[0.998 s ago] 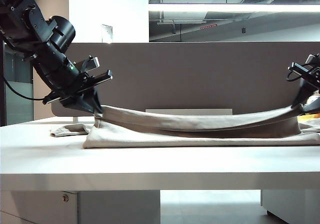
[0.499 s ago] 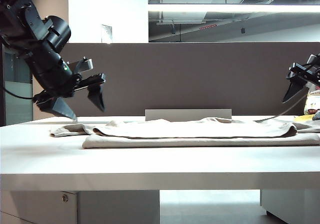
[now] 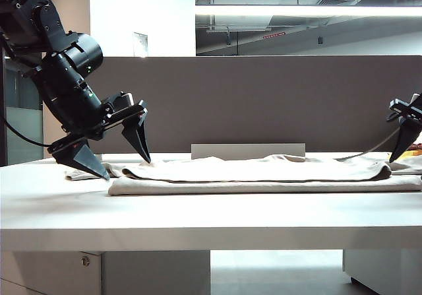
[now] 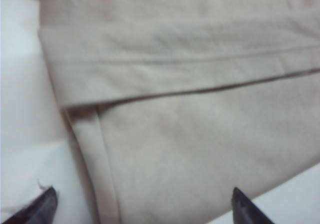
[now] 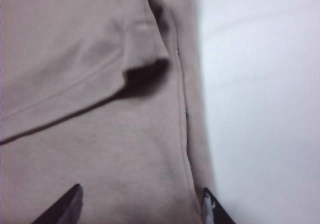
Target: Fold the bottom side of the T-shirt horizontally towards the center, about one-third of the way, then fold the sleeve back towards the center, creating a straight line along the edge of the T-shirt, and finally fold the bottom of the T-shirt up towards the top, creating a neat rectangle.
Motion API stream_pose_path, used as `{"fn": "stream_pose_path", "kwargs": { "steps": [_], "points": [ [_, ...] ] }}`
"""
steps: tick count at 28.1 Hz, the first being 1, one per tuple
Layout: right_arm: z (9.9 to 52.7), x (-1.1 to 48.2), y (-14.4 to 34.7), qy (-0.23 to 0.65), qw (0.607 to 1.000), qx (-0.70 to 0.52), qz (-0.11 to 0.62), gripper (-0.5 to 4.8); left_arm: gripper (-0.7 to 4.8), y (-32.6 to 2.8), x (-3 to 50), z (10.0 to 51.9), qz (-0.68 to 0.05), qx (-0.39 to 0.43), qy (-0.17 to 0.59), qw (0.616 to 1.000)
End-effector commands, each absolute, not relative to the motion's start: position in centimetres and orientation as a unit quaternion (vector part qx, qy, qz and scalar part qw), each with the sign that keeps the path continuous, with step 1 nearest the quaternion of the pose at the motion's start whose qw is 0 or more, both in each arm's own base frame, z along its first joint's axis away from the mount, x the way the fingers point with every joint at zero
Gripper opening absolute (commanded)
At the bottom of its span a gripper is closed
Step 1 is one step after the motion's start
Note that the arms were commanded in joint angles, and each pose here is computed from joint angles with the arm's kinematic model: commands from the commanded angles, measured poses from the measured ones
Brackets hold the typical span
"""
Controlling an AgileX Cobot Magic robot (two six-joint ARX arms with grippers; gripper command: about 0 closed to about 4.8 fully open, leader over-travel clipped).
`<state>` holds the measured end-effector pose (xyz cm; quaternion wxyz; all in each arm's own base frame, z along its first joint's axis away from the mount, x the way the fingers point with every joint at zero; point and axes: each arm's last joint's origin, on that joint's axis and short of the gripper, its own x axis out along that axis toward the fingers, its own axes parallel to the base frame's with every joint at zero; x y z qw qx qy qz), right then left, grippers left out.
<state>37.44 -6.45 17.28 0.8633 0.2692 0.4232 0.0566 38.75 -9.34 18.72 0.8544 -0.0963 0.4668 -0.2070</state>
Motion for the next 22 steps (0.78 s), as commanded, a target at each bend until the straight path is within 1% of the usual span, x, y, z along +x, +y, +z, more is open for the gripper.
{"fn": "stream_pose_path", "kwargs": {
  "steps": [1, 14, 17, 21, 22],
  "points": [
    [17.5, 37.4, -6.5, 0.423, 0.864, 0.267, 0.058, 3.06, 4.79, -9.8, 38.4, 18.8, -0.209, -0.094, 0.477, 0.848],
    [17.2, 37.1, -6.6, 0.44, 0.864, 0.242, 0.042, 3.06, 4.79, -10.2, 38.2, 17.9, -0.208, -0.09, 0.499, 0.836],
    [17.2, 37.1, -6.5, 0.441, 0.864, 0.239, 0.038, 3.05, 4.25, -10.3, 38.3, 17.5, -0.208, -0.091, 0.502, 0.834],
    [17.2, 37.1, -6.4, 0.441, 0.865, 0.236, 0.034, 3.04, 4.2, -10.3, 38.4, 17.0, -0.207, -0.091, 0.507, 0.832],
    [17.2, 37.1, -6.4, 0.441, 0.865, 0.236, 0.034, 2.94, 4.09, -10.3, 38.4, 16.8, -0.207, -0.091, 0.508, 0.831]
  ]
}}
